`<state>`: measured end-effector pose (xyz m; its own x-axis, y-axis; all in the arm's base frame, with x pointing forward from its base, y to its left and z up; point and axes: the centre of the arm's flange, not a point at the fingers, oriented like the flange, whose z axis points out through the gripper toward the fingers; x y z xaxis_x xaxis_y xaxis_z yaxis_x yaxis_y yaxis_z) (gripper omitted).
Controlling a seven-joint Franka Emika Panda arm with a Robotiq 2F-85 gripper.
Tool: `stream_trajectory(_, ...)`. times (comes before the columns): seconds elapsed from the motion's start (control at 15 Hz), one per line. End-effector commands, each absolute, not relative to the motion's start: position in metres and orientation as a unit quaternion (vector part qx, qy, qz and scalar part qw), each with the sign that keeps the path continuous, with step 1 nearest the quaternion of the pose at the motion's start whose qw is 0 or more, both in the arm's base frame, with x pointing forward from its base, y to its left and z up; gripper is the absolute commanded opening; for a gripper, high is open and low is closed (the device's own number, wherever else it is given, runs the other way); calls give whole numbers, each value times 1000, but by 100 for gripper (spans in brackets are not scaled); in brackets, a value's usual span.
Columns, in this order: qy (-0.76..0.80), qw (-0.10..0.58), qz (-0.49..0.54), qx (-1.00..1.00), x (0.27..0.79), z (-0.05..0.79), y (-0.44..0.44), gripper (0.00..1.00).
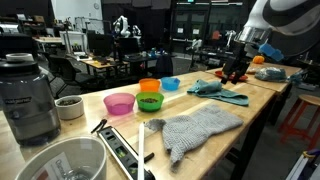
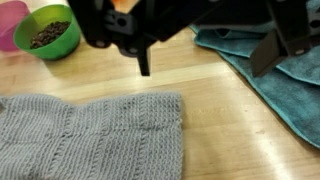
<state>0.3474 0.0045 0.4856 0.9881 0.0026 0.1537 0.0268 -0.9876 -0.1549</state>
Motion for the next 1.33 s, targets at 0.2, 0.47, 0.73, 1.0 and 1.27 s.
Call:
stream_trajectory(0.2, -3, 22, -69, -997, 417, 477, 0, 100)
stream_trajectory(0.47, -3, -5, -56, -998, 455, 465, 16, 100)
stream_trajectory(0.73, -28, -39, -43, -998, 482, 444, 30, 100)
stream_trajectory(1.0, -58, -63, -48, -995, 498, 428, 31, 100)
stream_trajectory(1.27, -70, -91, -51, -992, 510, 416, 28, 88)
